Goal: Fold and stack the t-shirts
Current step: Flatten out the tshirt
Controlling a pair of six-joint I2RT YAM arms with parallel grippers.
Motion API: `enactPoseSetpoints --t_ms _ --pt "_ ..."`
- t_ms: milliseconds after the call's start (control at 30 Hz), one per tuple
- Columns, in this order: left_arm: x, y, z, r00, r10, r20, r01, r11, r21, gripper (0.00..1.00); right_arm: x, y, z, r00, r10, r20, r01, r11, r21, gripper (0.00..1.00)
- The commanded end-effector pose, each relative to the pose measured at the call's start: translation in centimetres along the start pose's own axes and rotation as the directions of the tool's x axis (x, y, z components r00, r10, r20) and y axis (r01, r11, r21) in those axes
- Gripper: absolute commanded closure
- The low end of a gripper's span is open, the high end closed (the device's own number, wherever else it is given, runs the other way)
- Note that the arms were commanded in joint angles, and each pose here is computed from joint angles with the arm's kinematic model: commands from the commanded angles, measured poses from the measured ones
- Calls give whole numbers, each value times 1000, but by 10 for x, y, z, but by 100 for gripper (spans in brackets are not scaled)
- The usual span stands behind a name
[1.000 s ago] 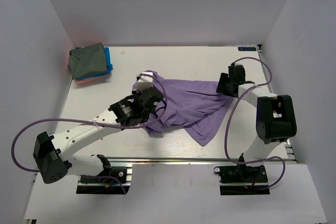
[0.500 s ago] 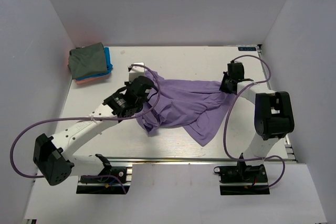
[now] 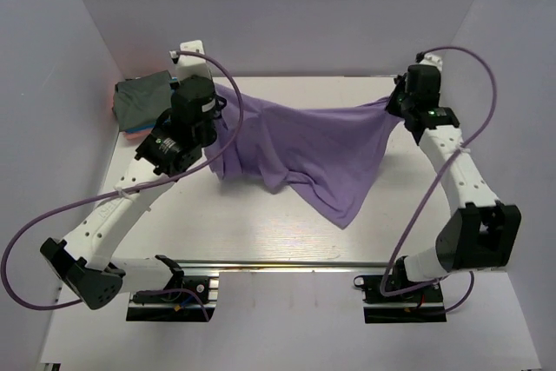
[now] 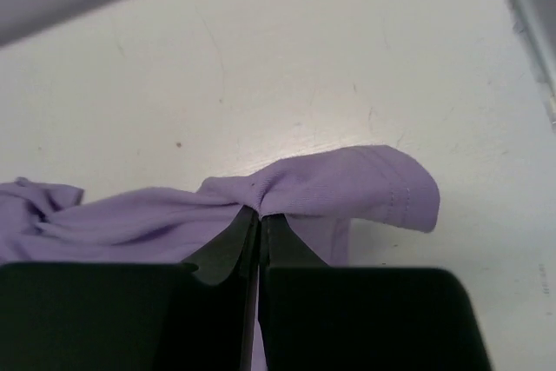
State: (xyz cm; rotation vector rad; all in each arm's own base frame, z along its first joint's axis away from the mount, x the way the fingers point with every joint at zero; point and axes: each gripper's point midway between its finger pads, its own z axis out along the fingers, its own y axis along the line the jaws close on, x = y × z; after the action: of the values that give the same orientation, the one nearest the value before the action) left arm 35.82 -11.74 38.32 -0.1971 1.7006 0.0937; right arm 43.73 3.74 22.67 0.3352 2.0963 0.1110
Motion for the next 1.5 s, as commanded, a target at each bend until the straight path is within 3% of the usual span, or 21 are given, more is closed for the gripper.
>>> enactPoseSetpoints --t_ms 0,167,300,633,900,1067,1167,1200,1267,1300,1367,1400,1467 --pt "-52 25 -2 993 7 118 4 996 -90 100 -56 -6 -48 991 -12 132 8 1000 29 100" --pt "-93 52 -10 978 44 203 -4 982 -191 100 -110 -14 -109 954 -11 299 -6 998 55 100" --pt "-138 67 -34 958 34 286 19 983 -181 100 -144 -17 -162 912 -11 410 -15 998 58 100" --pt "-211 89 -113 886 -90 455 64 995 73 100 -202 -5 -307 776 3 631 51 996 -69 100" --pt "-227 90 -154 862 -169 478 46 965 258 100 -199 -4 -368 716 38 698 85 986 -141 100" --pt "-204 66 -130 894 -145 424 30 963 267 100 -186 -2 -344 759 43 649 71 986 -148 100" --pt "-163 40 -91 936 -81 343 0 973 230 100 -171 1 -307 800 53 598 53 986 -159 100" --pt "-140 32 -72 951 -63 303 -1 979 206 100 -157 2 -275 829 50 558 45 987 -155 100" --pt "-107 28 -46 968 -34 248 0 991 136 100 -148 8 -256 839 85 538 26 980 -195 100" --pt "-76 20 -29 977 -33 209 9 993 115 100 -116 7 -214 884 75 461 15 982 -190 100" --pt "-38 11 -10 988 -13 151 -1 996 89 100 -83 10 -168 924 90 371 -12 978 -207 100" --pt "5 5 12 998 18 68 -22 998 60 100 -72 11 -156 935 90 343 -17 978 -210 100" --pt "50 -3 35 999 35 -20 -34 998 51 100 -25 9 -97 974 76 214 -35 981 -190 100"
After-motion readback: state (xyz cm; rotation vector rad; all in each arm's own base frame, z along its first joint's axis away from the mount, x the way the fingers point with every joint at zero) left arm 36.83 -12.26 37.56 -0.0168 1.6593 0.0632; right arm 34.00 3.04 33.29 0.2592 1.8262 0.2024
